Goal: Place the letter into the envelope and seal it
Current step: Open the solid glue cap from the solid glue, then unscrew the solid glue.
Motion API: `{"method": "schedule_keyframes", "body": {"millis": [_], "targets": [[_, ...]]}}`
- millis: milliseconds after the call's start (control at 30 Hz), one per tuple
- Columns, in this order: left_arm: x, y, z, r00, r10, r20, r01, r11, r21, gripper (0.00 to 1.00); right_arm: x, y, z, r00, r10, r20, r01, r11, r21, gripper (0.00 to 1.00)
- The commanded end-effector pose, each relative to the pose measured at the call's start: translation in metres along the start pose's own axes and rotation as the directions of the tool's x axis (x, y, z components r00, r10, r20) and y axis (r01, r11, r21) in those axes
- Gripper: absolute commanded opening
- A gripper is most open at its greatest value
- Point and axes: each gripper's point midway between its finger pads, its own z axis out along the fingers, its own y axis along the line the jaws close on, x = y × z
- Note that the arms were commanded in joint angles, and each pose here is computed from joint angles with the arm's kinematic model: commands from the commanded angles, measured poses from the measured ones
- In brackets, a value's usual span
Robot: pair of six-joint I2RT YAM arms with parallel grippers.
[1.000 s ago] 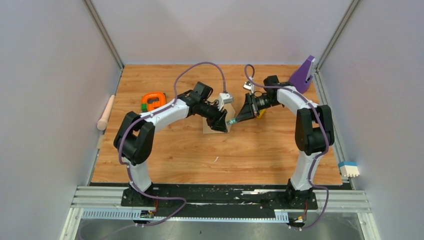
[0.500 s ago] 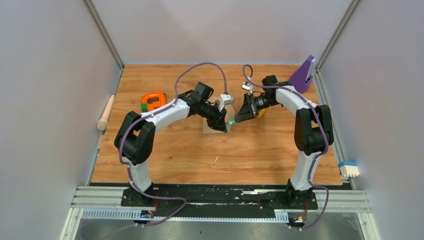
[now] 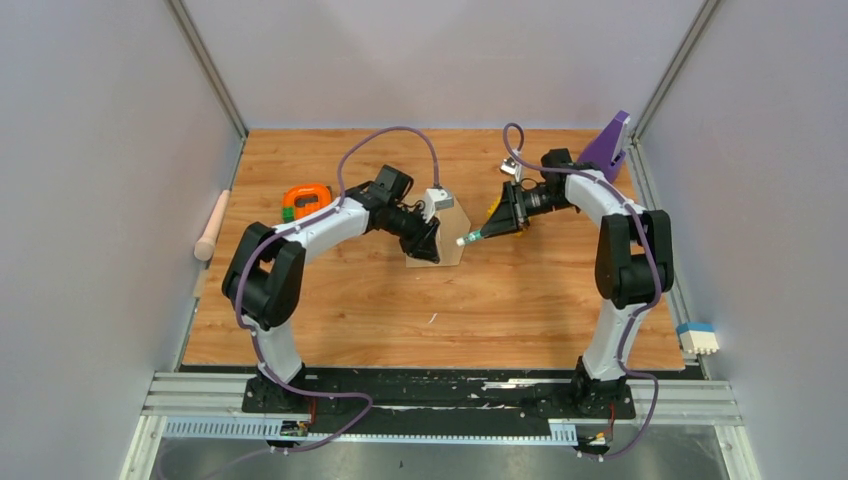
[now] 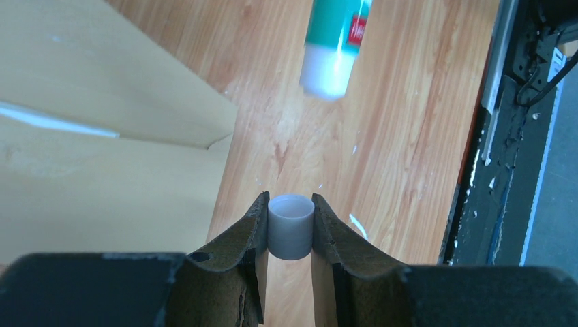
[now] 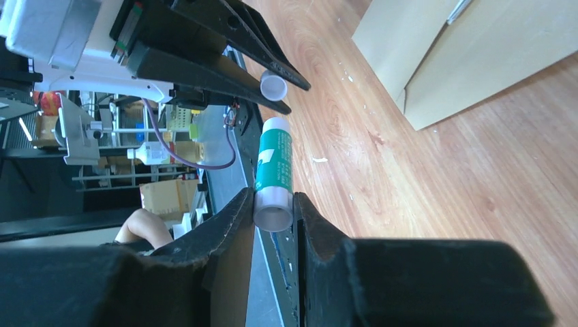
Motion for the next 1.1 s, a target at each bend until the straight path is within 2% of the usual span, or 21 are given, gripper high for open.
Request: {"method": "schedule_keyframes", "body": {"millis": [0,67,100,267,467,667,867,1067], "targets": [[-0.010,-0.001,-0.019,0.999,0.040,0.036,-0.038,0.998,-0.041,0.14,-0.012,0.013,-0.008,0.997,-0.062,0.037,0.063,0.998,-0.025,0.07],[-0.012,-0.001,-0.021,0.998,0.039,0.044,-0.037,0.998,-0.041,0.17,-0.012,0.013,-0.008,0.997,-0.062,0.037,0.063,0.998,-0.027,0.07],[-0.013,-0.002,-0.022,0.998,0.039,0.047,-0.037,0.999,-0.039,0.24,-0.012,0.012,-0.008,0.998,-0.060,0.036,0.061,0.998,-0.026,0.07],[-0.027,-0.014,-0.026,0.995,0.044,0.088,-0.045,0.999,0.006,0.40,-0.011,0.010,-0.006,0.998,-0.046,0.032,0.047,0.998,-0.033,0.07],[-0.035,-0.012,-0.032,0.994,0.052,0.094,-0.051,0.999,-0.006,0.38,-0.010,0.008,-0.005,0.999,-0.040,0.027,0.041,0.999,-0.030,0.07],[-0.016,0.036,-0.062,0.997,0.001,0.083,0.012,0.989,-0.150,0.37,-0.010,0.009,-0.006,0.998,-0.048,0.030,0.049,0.999,-0.025,0.07],[-0.024,0.027,-0.065,0.994,0.025,0.109,-0.006,0.985,-0.171,0.50,-0.016,0.005,-0.023,0.994,-0.084,0.065,0.082,0.996,0.030,0.07],[-0.027,0.018,-0.052,0.994,0.047,0.103,-0.030,0.987,-0.156,0.73,-0.021,-0.014,-0.057,0.989,-0.068,0.134,0.052,0.992,0.114,0.07]]}}
